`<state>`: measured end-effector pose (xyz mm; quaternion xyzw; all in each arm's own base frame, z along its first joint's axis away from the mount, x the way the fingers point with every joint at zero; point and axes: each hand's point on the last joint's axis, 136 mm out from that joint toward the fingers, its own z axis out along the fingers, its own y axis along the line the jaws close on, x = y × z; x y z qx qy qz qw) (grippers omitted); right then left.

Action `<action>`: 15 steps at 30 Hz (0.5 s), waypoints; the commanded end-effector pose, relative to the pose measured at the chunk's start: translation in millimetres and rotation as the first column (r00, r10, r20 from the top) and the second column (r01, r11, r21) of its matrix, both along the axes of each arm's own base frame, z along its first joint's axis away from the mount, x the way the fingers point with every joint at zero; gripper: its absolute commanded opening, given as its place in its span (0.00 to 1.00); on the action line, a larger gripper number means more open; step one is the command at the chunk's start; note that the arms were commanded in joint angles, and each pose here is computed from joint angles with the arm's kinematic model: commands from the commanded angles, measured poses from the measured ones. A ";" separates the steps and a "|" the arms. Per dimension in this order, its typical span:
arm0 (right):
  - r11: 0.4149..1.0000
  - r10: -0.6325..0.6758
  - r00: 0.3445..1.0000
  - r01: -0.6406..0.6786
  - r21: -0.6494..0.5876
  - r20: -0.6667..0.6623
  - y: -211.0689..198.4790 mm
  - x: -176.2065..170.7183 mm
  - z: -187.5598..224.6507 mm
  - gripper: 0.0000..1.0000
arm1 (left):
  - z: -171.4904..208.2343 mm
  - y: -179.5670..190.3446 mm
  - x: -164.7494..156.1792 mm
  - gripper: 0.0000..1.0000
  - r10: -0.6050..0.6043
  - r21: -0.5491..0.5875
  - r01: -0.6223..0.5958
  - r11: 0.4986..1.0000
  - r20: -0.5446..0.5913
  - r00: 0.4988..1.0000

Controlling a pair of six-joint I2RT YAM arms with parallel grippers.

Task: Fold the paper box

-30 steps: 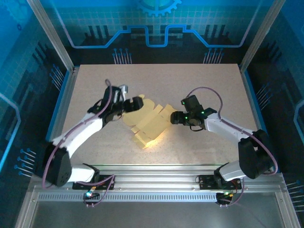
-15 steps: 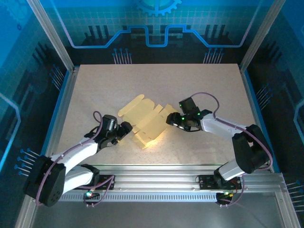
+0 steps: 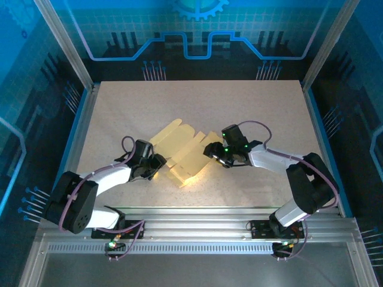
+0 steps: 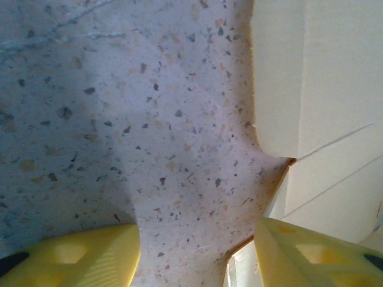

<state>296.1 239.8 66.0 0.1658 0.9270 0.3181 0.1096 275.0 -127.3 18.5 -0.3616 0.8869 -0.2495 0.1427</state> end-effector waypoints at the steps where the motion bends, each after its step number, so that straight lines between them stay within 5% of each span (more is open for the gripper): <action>1: 0.999 0.009 1.000 -0.008 0.048 -0.030 11.3 -4.4 -5.3 0.64 | 34.4 -43.1 45.1 0.52 -0.076 -0.155 0.112 0.982 0.221 0.972; 7: 0.998 0.012 0.999 -0.011 0.058 -0.030 14.3 -2.1 -6.4 0.63 | 53.6 -29.0 37.1 0.60 -0.096 -0.061 0.113 0.992 0.230 0.968; 15: 0.997 0.022 0.999 -0.019 0.074 -0.041 19.4 -0.6 -9.1 0.63 | 57.3 -29.1 33.5 0.60 -0.096 -0.071 0.114 0.991 0.222 0.970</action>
